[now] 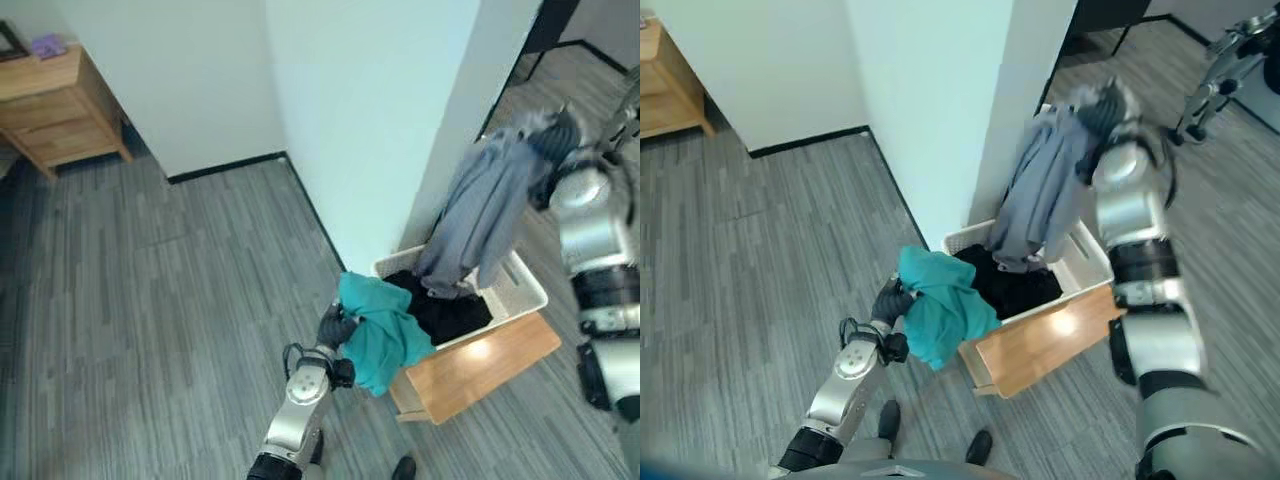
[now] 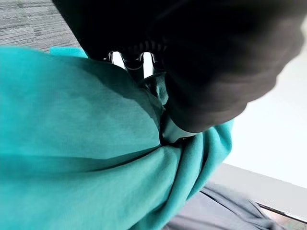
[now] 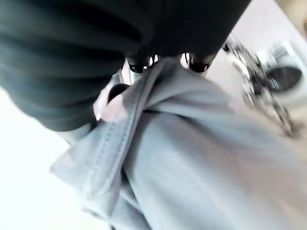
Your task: Pick up bed clothes into laundry basket.
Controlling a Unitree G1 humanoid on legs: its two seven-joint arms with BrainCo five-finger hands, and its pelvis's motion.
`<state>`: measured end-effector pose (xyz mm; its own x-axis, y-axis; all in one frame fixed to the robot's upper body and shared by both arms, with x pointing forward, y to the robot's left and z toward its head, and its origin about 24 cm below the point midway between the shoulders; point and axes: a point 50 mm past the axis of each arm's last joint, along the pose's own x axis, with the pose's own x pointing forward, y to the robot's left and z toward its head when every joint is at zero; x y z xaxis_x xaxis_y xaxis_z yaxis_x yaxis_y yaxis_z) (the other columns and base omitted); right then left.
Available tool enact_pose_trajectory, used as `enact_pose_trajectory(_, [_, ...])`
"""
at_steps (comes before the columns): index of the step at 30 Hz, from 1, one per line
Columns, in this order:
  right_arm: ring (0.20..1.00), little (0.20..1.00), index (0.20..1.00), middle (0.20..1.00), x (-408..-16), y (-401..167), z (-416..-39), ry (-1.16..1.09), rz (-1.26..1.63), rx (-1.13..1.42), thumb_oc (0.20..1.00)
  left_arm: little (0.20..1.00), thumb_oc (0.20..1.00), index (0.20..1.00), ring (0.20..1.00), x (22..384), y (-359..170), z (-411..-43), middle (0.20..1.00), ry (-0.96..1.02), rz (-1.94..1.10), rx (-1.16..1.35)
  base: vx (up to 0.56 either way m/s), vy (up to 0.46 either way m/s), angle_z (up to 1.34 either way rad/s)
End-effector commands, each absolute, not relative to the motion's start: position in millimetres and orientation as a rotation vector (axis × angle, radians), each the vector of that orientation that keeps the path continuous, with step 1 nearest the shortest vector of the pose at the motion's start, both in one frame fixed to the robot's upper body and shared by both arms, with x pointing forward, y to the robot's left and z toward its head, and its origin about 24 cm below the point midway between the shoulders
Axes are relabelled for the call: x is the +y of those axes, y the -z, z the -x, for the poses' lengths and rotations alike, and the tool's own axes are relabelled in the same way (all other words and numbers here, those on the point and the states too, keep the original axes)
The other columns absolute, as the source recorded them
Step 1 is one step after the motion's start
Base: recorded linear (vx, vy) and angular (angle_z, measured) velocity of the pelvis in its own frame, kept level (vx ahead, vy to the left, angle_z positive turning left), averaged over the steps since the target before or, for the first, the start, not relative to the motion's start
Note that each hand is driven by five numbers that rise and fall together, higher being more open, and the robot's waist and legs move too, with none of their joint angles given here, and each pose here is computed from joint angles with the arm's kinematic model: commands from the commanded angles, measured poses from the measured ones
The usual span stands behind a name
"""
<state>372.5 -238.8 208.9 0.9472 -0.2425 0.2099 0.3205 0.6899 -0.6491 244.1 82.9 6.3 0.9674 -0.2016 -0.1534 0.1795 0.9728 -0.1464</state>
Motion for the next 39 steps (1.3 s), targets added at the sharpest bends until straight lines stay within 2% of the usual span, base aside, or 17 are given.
enact_pose_trajectory(1, [0.200, 0.200, 0.200, 0.200, -253, -211, -364, 0.370, 0.881, -0.148, 0.200, 0.200, 0.200, 0.200, 0.200, 42, -48, -257, 0.200, 0.298, 0.268, -0.002, 0.05, 0.031, 0.06])
enact_pose_trajectory(5, [0.200, 0.200, 0.200, 0.200, -263, -164, -364, 0.349, 0.927, -0.003, 0.200, 0.200, 0.200, 0.200, 0.200, 40, -46, -252, 0.200, 0.306, 0.278, 0.008, 0.05, 0.027, 0.10])
enact_pose_trajectory(6, [0.464, 0.464, 0.464, 0.464, -276, -142, -363, 0.383, 0.939, 0.090, 0.464, 0.200, 0.200, 0.200, 0.200, 40, -44, -250, 0.200, 0.312, 0.280, 0.012, 0.03, 0.021, 0.19])
enact_pose_trajectory(7, [1.000, 1.000, 1.000, 1.000, -283, -136, -362, 0.407, 0.934, 0.129, 1.000, 0.200, 0.200, 0.200, 0.200, 40, -44, -249, 0.200, 0.314, 0.277, 0.013, 0.01, 0.004, 0.19])
enact_pose_trajectory(10, [1.000, 1.000, 1.000, 1.000, -294, -126, -364, 0.437, 0.933, 0.223, 1.000, 0.200, 0.200, 0.200, 0.200, 39, -43, -246, 0.200, 0.327, 0.276, 0.016, -0.01, -0.019, 0.04])
enact_pose_trajectory(14, [1.000, 1.000, 1.000, 1.000, -301, -135, -364, 0.438, 1.002, 0.229, 1.000, 0.200, 0.200, 0.200, 0.200, 41, -43, -245, 0.200, 0.329, 0.256, 0.009, 0.00, -0.010, 0.00])
enact_pose_trajectory(17, [1.000, 1.000, 1.000, 1.000, -325, -168, -360, 0.477, 1.126, 0.208, 1.000, 0.200, 0.200, 0.200, 0.200, 44, -45, -247, 0.200, 0.338, 0.202, -0.014, 0.01, -0.019, -0.03])
enact_pose_trajectory(21, [1.000, 1.000, 1.000, 1.000, -348, -210, -350, 0.568, 1.140, 0.144, 1.000, 0.200, 0.200, 0.200, 0.200, 48, -53, -252, 0.200, 0.337, 0.157, -0.058, -0.01, -0.029, -0.17])
enact_pose_trajectory(26, [1.000, 1.000, 1.000, 1.000, -356, -241, -334, 0.621, 1.076, 0.031, 1.000, 0.200, 0.200, 0.200, 0.200, 42, -64, -257, 0.200, 0.363, 0.115, -0.106, -0.01, -0.027, -0.16])
enact_pose_trajectory(31, [1.000, 1.000, 1.000, 1.000, -335, -198, -325, 0.434, 1.036, 0.059, 1.000, 0.200, 0.200, 0.200, 0.200, 24, -81, -274, 0.200, 0.407, -0.068, -0.214, 0.00, -0.007, -0.23])
enact_pose_trajectory(35, [1.000, 1.000, 1.000, 1.000, -300, -96, -300, 0.149, 0.910, 0.220, 1.000, 0.200, 0.200, 0.200, 0.200, 30, -104, -308, 0.200, 0.320, -0.323, -0.320, 0.04, 0.012, -0.34])
enact_pose_trajectory(36, [1.000, 1.000, 1.000, 1.000, -300, -97, -300, 0.149, 0.909, 0.219, 1.000, 0.200, 0.200, 0.200, 0.200, 30, -104, -309, 0.200, 0.320, -0.324, -0.321, 0.01, 0.007, -0.53])
enact_pose_trajectory(37, [1.000, 1.000, 1.000, 1.000, -291, -61, -285, 0.076, 0.856, 0.294, 1.000, 0.200, 0.200, 0.200, 0.200, 37, -114, -323, 0.200, 0.270, -0.415, -0.349, 0.01, -0.003, -0.63])
enact_pose_trajectory(39, [1.000, 1.000, 1.000, 1.000, -286, -34, -269, 0.041, 0.806, 0.364, 1.000, 0.200, 0.200, 0.200, 0.200, 47, -124, -338, 0.200, 0.213, -0.510, -0.369, 0.03, -0.001, -0.64])
